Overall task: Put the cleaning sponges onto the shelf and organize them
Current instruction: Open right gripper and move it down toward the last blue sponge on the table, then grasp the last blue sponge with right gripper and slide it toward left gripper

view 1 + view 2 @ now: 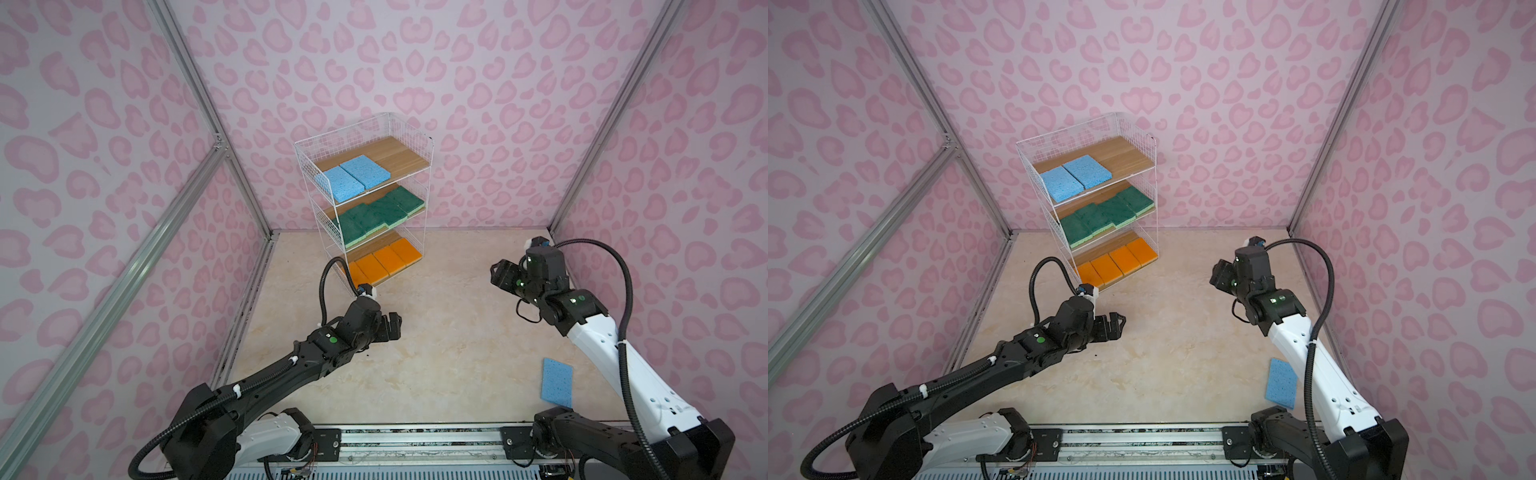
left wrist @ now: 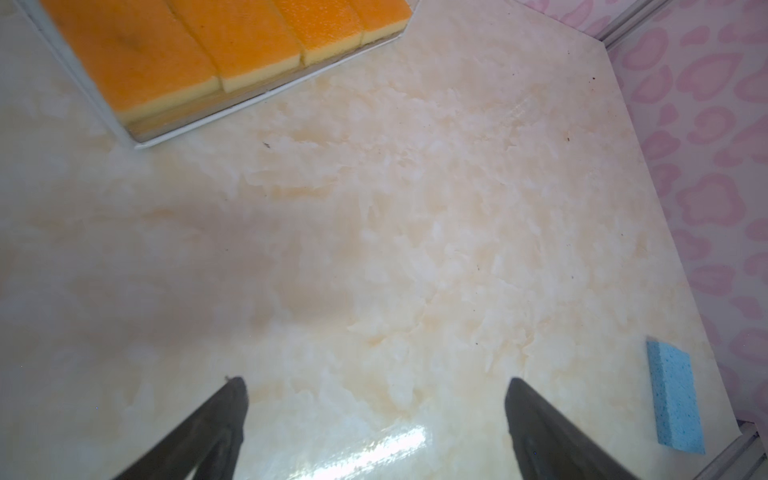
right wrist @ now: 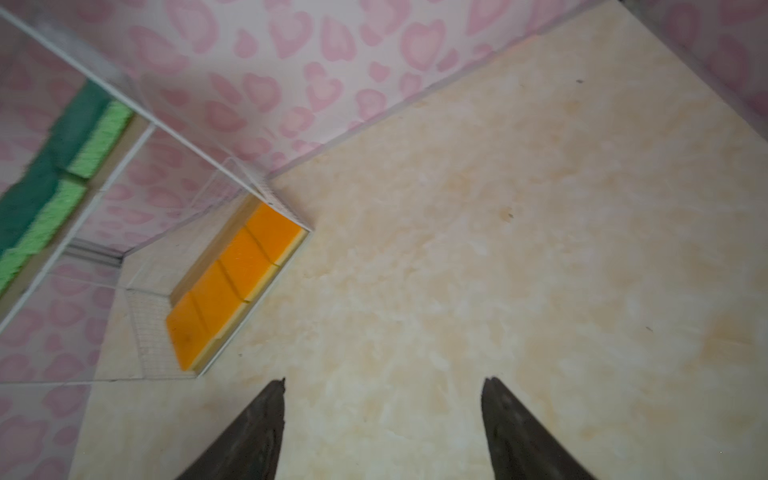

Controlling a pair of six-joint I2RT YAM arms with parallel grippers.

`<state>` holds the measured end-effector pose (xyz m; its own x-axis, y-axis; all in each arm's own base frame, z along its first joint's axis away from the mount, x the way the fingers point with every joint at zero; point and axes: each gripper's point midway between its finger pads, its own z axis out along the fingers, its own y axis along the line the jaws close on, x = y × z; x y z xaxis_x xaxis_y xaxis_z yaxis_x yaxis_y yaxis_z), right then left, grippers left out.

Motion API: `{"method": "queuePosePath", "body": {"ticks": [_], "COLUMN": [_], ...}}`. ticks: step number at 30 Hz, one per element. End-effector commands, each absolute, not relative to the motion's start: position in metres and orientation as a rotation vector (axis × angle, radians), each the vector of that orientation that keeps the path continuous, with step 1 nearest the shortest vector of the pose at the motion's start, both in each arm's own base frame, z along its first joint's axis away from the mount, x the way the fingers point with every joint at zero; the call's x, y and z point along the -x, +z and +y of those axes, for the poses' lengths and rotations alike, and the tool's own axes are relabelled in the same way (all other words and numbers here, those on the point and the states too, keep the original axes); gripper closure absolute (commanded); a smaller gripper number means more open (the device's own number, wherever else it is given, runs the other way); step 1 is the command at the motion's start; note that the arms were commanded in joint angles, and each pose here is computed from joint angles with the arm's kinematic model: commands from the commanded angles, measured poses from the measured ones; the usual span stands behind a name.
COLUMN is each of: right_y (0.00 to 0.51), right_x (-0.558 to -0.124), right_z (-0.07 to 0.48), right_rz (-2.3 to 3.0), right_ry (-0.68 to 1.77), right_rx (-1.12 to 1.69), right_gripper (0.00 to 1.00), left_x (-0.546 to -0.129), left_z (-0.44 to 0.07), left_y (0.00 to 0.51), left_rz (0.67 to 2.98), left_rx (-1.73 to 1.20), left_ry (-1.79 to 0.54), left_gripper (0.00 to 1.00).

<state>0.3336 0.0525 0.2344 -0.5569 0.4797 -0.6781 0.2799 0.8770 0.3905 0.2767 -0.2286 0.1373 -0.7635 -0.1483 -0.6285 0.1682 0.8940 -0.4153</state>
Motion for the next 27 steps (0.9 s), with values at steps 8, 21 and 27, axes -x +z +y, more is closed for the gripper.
{"method": "queuePosePath", "body": {"ticks": [8,21,27], "right_y": [0.130,0.036,0.023], "right_x": [-0.231,-0.191,-0.212], "right_z": [-0.051,-0.069,-0.051], "right_rz": [2.197,2.205,2.194], "right_ry": [-0.105,0.014,0.235], "right_rx": [-1.220,-1.575,-1.473], "right_gripper": [0.02,0.02,0.02], "left_x": [-0.285,-0.281,-0.280], "left_z": [-0.265,-0.273,-0.269], "left_y": [0.130,0.110,0.108], "left_rz": [2.383,2.451,2.457], "left_rx": [-0.043,-0.073,-0.059], "left_ry": [-0.703,-0.709,-0.691], "left_gripper": [0.02,0.03,0.02]}}
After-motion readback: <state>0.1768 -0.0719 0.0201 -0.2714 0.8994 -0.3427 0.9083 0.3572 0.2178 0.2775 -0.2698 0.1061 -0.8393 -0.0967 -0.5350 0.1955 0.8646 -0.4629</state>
